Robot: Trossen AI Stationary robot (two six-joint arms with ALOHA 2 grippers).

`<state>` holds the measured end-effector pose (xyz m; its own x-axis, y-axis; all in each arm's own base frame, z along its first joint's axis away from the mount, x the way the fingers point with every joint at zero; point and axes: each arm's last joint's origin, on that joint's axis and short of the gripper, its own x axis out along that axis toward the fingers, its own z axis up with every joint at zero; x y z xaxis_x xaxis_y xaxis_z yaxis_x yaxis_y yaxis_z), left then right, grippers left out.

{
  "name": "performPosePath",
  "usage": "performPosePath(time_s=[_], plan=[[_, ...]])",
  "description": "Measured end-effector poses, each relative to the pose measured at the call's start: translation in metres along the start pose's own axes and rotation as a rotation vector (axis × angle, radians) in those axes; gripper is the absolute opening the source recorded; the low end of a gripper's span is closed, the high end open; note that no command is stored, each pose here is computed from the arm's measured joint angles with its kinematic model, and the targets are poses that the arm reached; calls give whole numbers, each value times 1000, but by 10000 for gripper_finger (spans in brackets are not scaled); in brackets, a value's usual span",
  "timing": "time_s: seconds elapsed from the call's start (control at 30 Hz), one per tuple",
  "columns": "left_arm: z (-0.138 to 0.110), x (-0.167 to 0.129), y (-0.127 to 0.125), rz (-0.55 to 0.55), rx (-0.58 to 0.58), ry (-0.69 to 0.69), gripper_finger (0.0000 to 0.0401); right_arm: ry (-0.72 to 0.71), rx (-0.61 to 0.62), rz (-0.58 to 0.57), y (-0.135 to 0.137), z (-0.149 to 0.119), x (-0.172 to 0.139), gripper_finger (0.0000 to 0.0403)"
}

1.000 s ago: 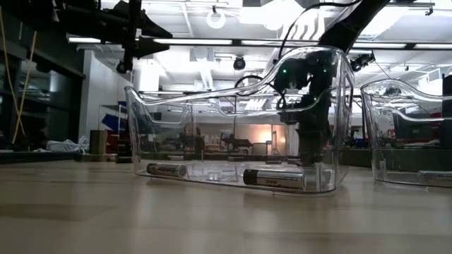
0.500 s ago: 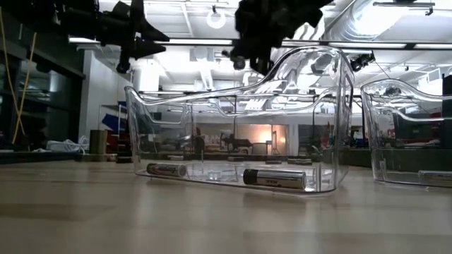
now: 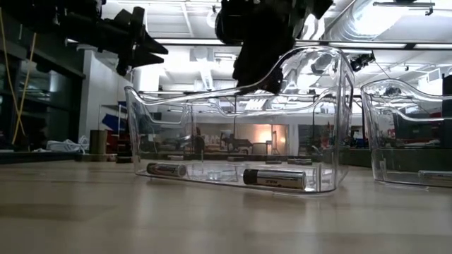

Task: Sort batteries
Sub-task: Put the silver battery into the left transparent bin

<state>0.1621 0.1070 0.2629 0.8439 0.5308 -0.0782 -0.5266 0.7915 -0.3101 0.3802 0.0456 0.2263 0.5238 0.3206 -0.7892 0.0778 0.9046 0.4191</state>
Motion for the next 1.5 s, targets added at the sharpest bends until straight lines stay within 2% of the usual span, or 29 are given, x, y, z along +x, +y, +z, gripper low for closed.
performPosePath(time_s=[0.13,0.23,0.33,0.53,0.67,0.73,0.87,1.03,1.13,1.33,1.5], plan=[[-1,0,-2,-21,-61,7,142,-16,-56,-55,1,0,-9,191],[-2,0,-5,-58,-125,22,142,28,-19,-91,-2,5,-26,214],[-3,0,-10,-101,-175,41,142,82,-4,-167,-4,6,-46,215],[-8,-1,-25,-174,-313,86,142,95,-88,-336,1,-1,-87,193],[-12,-3,-38,-236,-330,122,142,89,-49,-352,3,-16,-101,179],[-14,-5,-44,-260,-323,135,142,101,-12,-314,9,-27,-105,174],[-17,-6,-50,-286,-277,143,142,179,88,-254,22,-62,-101,172],[-18,-7,-51,-292,-228,145,142,320,272,-210,39,-114,-86,172],[-18,-6,-51,-290,-222,143,142,364,343,-197,50,-132,-80,172],[-18,-6,-50,-289,-108,134,142,253,330,-278,50,-146,-57,172],[-21,-6,-49,-283,-80,152,142,348,283,-338,30,-164,-28,172]])
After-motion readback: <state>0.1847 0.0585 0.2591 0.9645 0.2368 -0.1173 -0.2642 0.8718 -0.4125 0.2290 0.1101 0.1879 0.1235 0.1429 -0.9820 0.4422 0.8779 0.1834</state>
